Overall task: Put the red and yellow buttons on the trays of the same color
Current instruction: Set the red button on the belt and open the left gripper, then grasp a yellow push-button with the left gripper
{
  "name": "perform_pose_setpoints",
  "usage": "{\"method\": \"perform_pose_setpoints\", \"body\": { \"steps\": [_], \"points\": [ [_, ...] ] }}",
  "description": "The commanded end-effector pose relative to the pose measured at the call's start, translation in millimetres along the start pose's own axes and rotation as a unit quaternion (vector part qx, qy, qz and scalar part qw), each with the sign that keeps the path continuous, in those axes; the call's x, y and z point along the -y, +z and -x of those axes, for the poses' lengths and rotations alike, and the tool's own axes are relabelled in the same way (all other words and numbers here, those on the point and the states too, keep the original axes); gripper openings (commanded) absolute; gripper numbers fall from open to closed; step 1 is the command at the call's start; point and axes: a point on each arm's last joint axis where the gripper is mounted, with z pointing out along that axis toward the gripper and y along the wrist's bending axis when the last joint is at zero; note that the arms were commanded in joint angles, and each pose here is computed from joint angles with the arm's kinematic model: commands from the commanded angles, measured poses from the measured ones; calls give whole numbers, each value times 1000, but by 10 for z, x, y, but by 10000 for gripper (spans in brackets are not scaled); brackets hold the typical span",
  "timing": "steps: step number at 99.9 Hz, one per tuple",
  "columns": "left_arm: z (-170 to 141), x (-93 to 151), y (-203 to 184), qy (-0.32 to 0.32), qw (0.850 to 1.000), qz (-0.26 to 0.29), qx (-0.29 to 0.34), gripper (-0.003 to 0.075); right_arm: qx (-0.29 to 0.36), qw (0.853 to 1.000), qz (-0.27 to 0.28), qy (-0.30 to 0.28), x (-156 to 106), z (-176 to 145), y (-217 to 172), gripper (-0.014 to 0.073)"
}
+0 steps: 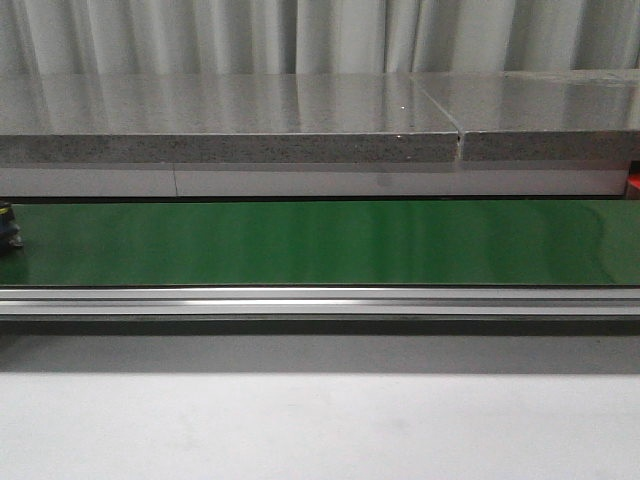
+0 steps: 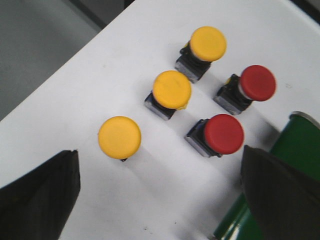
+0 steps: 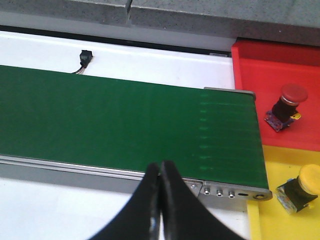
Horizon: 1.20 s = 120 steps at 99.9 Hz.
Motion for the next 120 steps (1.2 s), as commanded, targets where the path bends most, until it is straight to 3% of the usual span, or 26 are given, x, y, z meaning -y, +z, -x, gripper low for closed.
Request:
{"method": "perform_pose_setpoints", "body": {
  "steps": [1, 42, 120],
  "points": [
    [111, -52, -36, -18, 999, -1, 40, 642, 46, 999, -6, -3, 10, 139, -46, -68],
    [87, -173, 475, -24, 999, 22, -10, 642, 46, 999, -6, -3, 10, 139, -46, -68],
    [11, -242, 957, -24, 998, 35, -49, 640, 46, 999, -6, -3, 10, 139, -46, -68]
  ]
}}
